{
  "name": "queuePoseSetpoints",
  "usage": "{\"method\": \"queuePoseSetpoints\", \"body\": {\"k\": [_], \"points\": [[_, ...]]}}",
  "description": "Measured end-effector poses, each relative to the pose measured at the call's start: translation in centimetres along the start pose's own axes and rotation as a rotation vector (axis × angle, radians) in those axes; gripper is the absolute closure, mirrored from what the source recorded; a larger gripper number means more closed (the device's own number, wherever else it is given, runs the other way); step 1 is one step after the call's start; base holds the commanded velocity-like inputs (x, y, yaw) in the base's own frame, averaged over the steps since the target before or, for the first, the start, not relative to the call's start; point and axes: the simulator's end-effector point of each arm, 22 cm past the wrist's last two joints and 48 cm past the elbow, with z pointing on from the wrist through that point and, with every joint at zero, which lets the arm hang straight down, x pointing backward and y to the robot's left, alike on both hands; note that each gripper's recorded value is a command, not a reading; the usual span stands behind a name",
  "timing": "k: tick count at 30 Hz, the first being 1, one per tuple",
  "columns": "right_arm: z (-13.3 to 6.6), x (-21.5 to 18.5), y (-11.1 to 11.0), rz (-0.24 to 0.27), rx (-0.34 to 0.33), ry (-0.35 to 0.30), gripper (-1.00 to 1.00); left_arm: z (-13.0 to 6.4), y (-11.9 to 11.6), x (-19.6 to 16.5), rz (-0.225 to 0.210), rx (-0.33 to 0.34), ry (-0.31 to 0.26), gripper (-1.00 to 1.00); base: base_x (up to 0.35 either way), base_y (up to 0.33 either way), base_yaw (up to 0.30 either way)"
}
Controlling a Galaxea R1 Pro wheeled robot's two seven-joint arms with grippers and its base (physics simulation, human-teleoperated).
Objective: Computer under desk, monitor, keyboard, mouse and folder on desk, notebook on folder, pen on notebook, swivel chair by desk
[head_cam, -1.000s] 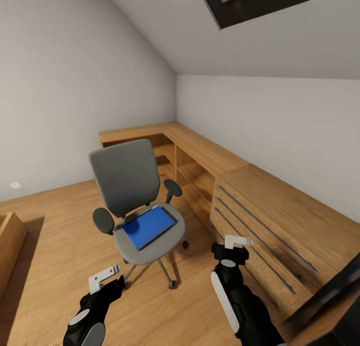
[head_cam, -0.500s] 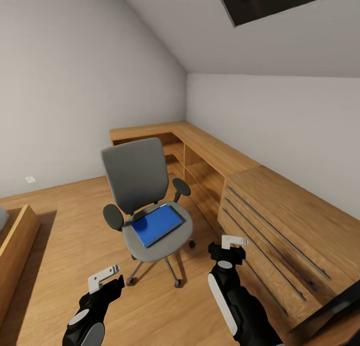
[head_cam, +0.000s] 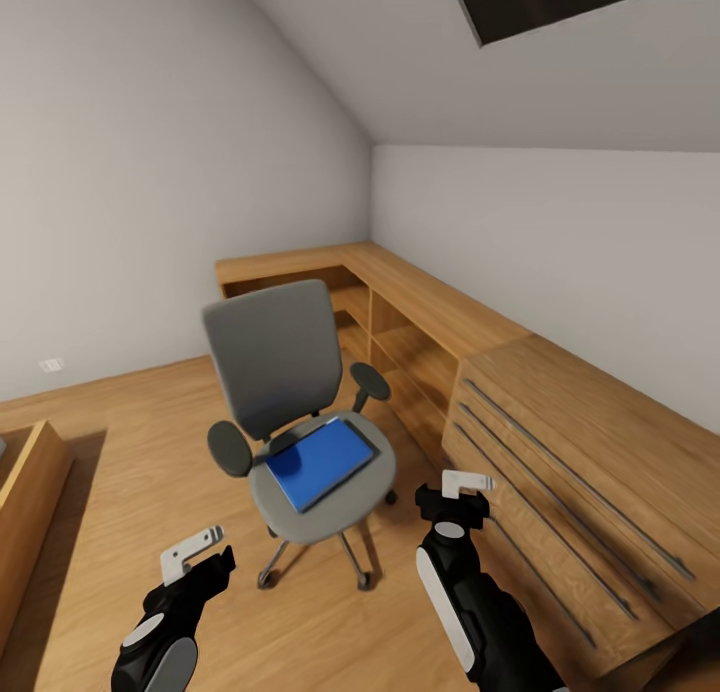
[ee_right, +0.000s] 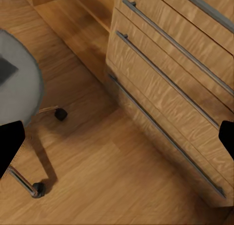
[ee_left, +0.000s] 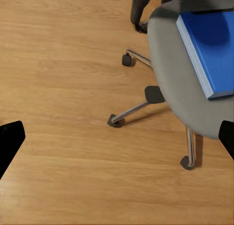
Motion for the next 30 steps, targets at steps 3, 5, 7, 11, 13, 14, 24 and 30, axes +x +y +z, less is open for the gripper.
{"method": "queuePoseSetpoints", "body": {"k": [3, 5, 7, 11, 13, 14, 24, 30], "points": [[0.0, 0.1, 0.0, -0.001, 0.000, 0.002, -1.00, 0.0, 0.0, 0.1, -0.001, 0.000, 0.002, -1.00, 0.055, 0.066, 0.153], [0.0, 0.1, 0.0, -0.002, 0.000, 0.003, -1.00, 0.0, 0.0, 0.1, -0.001, 0.000, 0.002, -1.00, 0.031, 0.038, 0.206], [0.0, 0.2, 0.1, -0.003, 0.000, 0.003, -1.00, 0.0, 0.0, 0.1, -0.001, 0.000, 0.003, -1.00, 0.020, 0.024, 0.231], [0.0, 0.2, 0.1, -0.004, -0.002, 0.004, -1.00, 0.1, 0.0, 0.1, -0.001, -0.002, 0.003, -1.00, 0.010, 0.012, 0.255], [0.1, 0.3, 0.2, -0.006, -0.003, 0.005, -1.00, 0.1, 0.1, 0.1, -0.001, -0.002, 0.003, -1.00, 0.004, 0.005, 0.267], [0.1, 0.4, 0.2, -0.008, -0.004, 0.007, -1.00, 0.1, 0.1, 0.1, -0.001, -0.002, 0.003, -1.00, 0.003, 0.004, 0.270], [-0.3, 1.0, 1.9, -0.041, -0.047, 0.008, -1.00, 0.1, 0.1, 0.1, 0.002, -0.004, 0.002, -1.00, 0.083, 0.014, 0.271], [-0.3, 1.3, 2.9, -0.047, -0.087, 0.013, -1.00, 0.1, 0.2, 0.2, 0.004, -0.005, 0.004, -1.00, 0.275, 0.068, 0.263]]}}
